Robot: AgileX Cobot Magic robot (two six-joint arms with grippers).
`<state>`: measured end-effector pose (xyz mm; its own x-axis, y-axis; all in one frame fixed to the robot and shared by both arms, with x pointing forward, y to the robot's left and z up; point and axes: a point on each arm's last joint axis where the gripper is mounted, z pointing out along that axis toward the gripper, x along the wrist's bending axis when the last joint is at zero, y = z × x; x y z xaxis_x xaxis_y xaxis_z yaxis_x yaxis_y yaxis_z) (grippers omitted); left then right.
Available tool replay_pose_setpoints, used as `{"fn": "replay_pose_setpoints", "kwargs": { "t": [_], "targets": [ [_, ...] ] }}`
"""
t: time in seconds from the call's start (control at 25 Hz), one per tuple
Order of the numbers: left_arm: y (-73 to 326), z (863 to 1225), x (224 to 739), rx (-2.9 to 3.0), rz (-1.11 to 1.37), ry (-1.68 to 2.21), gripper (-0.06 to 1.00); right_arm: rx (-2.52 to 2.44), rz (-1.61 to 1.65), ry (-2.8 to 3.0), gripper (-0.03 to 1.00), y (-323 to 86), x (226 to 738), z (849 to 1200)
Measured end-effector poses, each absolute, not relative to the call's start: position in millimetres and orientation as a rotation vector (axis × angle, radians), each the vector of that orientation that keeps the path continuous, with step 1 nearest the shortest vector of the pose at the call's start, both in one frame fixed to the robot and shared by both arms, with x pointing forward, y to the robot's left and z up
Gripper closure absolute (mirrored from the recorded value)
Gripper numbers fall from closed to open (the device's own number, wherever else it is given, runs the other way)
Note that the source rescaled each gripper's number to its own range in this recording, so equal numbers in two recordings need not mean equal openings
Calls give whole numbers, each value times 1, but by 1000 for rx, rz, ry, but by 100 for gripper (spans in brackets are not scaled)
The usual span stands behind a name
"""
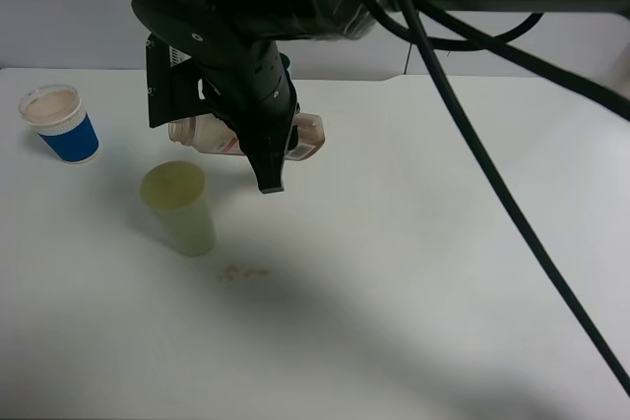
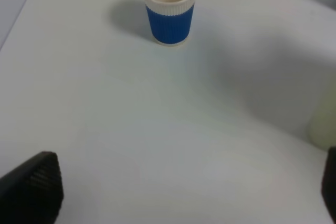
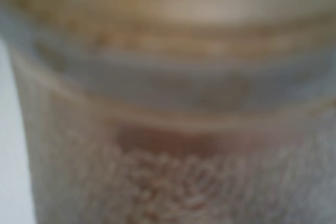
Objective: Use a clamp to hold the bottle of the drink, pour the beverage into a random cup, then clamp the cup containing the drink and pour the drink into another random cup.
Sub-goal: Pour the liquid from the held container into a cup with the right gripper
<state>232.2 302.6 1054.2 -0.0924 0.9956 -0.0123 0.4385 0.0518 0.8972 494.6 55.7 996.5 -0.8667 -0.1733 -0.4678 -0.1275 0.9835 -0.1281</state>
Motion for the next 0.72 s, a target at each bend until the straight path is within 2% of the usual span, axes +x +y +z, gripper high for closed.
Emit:
{"fn": "replay_pose_setpoints", "kwargs": {
  "t": [0.4,0.72],
  "targets": [
    [303,1054,232,1468,998,1623,-6,-224,-109,2624,96,78,492,996],
    [303,1054,232,1468,998,1623,-6,-223,-162,2641,96,78,487,994]
  ]
}}
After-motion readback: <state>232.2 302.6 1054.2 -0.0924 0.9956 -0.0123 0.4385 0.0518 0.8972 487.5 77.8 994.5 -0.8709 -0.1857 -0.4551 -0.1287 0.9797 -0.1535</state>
